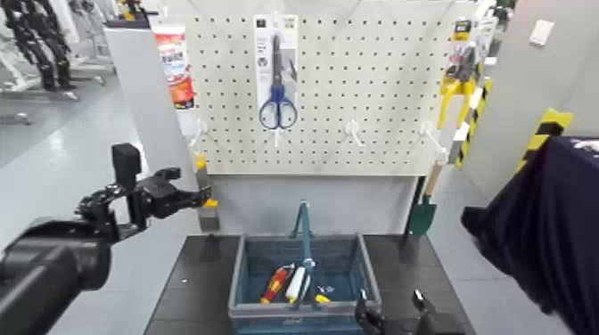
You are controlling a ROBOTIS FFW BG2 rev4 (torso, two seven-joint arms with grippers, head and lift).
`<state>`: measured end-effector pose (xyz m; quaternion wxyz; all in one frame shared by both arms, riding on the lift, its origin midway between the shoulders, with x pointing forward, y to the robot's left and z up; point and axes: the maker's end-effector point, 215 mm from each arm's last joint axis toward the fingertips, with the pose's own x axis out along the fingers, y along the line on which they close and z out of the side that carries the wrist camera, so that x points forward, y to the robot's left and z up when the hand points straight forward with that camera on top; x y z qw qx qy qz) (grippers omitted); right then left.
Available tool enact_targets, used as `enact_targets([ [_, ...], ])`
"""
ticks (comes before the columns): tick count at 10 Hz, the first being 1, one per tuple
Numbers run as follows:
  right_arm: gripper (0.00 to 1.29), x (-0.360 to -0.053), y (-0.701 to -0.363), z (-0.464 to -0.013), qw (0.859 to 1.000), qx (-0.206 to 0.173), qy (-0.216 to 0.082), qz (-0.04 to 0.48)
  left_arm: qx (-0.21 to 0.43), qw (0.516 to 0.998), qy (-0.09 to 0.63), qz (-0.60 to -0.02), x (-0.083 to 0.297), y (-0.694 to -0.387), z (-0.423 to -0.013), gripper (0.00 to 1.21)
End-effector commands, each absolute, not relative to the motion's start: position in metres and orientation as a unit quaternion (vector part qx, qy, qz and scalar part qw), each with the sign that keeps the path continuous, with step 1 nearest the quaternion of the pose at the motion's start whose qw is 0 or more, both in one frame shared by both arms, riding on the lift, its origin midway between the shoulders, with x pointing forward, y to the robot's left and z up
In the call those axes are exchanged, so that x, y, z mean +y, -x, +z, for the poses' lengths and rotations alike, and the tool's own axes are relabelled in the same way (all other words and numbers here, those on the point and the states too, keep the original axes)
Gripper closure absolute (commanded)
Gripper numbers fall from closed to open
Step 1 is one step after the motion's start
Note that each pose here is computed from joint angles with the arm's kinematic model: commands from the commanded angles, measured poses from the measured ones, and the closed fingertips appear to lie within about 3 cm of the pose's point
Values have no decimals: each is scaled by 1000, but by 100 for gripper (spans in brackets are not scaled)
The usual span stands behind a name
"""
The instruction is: Put the yellow paint brush into the crate.
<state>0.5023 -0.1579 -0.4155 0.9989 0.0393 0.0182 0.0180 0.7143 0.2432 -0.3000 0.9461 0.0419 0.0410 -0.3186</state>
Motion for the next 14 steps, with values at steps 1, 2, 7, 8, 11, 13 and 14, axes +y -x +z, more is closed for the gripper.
enact_targets([
  [1, 15, -157, -503, -414, 999, 17, -39, 20, 36, 946, -38, -320, 239, -718, -294, 11],
  [2, 15, -155, -504, -414, 999, 16, -40, 20, 36, 947, -32, -319, 239, -719, -294, 11],
  [7, 15, -154, -504, -413, 999, 14, -41, 21, 42, 945, -17, -323, 232, -719, -298, 95],
  [8, 15, -155, -504, -413, 999, 14, -41, 21, 42, 945, -15, -324, 231, -719, -298, 112],
  [11, 15, -157, -504, -412, 999, 13, -41, 19, 41, 946, -12, -322, 229, -718, -300, 121],
  [13, 15, -158, -503, -413, 999, 14, -41, 18, 36, 945, -13, -324, 226, -717, -298, 121],
  [14, 15, -159, -503, -412, 999, 12, -41, 17, 32, 945, -13, -327, 224, -717, -296, 121],
])
